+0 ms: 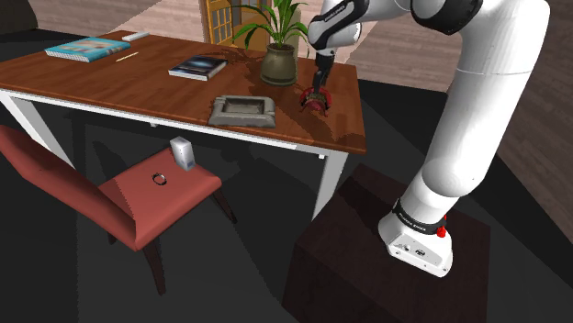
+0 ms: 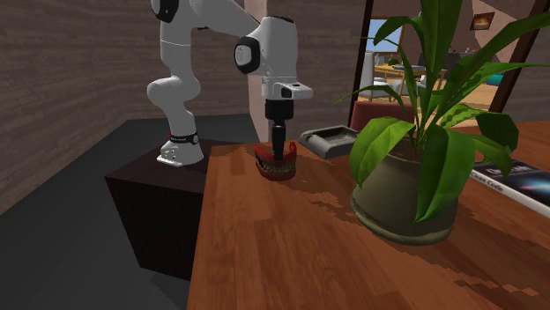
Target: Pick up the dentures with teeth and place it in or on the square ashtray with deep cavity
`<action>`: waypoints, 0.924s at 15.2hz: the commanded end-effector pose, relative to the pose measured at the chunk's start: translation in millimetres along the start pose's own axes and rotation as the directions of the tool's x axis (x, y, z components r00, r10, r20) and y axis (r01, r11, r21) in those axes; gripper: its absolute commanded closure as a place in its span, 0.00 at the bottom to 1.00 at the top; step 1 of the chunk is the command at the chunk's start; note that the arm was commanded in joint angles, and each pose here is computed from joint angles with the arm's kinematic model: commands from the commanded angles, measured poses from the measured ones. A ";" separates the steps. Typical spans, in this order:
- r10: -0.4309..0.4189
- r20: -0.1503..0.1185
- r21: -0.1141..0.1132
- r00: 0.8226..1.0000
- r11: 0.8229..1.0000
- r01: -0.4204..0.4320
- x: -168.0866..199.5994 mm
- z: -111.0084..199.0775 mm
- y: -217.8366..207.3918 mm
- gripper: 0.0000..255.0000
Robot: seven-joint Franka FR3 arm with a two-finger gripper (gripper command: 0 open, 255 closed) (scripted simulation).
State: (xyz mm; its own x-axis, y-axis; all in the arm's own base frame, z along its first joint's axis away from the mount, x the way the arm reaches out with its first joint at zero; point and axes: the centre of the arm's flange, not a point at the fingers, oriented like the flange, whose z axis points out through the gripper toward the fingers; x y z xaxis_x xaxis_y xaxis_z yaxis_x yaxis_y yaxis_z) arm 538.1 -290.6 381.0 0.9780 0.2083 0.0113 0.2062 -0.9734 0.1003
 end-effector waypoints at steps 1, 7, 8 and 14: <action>0.000 0.000 0.000 1.000 1.000 0.000 -0.5 11.2 0.6 0.00; 0.000 0.000 0.000 1.000 1.000 0.000 -0.5 19.5 0.6 0.00; 0.000 0.000 0.000 1.000 1.000 0.000 -0.5 19.5 0.6 0.00; 0.000 0.000 0.000 1.000 1.000 0.000 -0.5 19.5 0.6 1.00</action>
State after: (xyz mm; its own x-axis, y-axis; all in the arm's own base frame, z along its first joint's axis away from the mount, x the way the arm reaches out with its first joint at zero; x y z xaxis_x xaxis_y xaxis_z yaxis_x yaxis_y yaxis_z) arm 538.2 -293.5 361.9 0.9781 0.2080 0.0115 0.2058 -0.9734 0.1007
